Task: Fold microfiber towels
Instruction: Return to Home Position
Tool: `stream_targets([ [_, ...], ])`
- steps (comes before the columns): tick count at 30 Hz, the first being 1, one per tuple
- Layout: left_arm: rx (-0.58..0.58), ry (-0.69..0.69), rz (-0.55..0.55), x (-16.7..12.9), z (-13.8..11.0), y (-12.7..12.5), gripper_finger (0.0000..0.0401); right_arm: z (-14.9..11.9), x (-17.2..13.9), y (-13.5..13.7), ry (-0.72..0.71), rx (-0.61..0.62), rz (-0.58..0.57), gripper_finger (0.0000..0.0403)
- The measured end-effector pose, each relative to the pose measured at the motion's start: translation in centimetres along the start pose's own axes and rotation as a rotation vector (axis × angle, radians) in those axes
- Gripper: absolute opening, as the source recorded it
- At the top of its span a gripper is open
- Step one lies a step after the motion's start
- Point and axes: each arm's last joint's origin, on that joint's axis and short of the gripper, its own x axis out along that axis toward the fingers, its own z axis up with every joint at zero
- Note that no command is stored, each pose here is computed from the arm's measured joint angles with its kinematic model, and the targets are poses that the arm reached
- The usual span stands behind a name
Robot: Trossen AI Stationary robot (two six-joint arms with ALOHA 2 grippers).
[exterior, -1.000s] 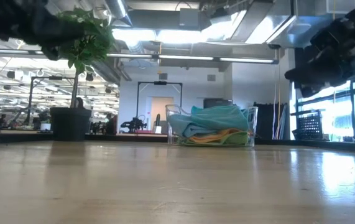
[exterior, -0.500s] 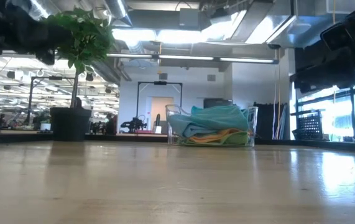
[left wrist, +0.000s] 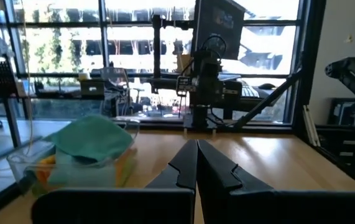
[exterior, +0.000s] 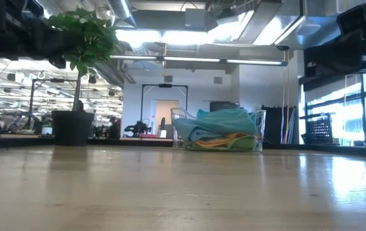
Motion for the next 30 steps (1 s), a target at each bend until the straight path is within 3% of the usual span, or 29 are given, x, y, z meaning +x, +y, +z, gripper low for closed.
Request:
stream_targets([
  [6, -0.066, 0.025, 0.008, 0.0, -0.2, 1.3, 0.0000, 0.1, -0.2, -0.7, -0.009, 0.000, -0.042, 0.0004],
  [9, -0.114, 0.083, 0.033, -0.1, -0.8, 1.5, 0.0000, -0.3, -0.2, -1.0, 0.023, 0.074, -0.075, 0.0009],
  [15, -0.110, 0.113, 0.175, -0.1, -1.2, 1.9, 0.0000, -0.8, -0.3, -1.3, 0.065, 0.205, -0.173, 0.0010],
  [21, -0.051, 0.118, 0.171, -0.1, -1.2, 1.9, 0.0000, -0.8, -0.3, -1.3, 0.071, 0.191, -0.194, 0.0009],
  [30, -0.053, 0.118, 0.171, -0.1, -1.2, 1.9, 0.0000, -0.8, -0.3, -1.4, 0.068, 0.223, -0.222, 0.0018],
])
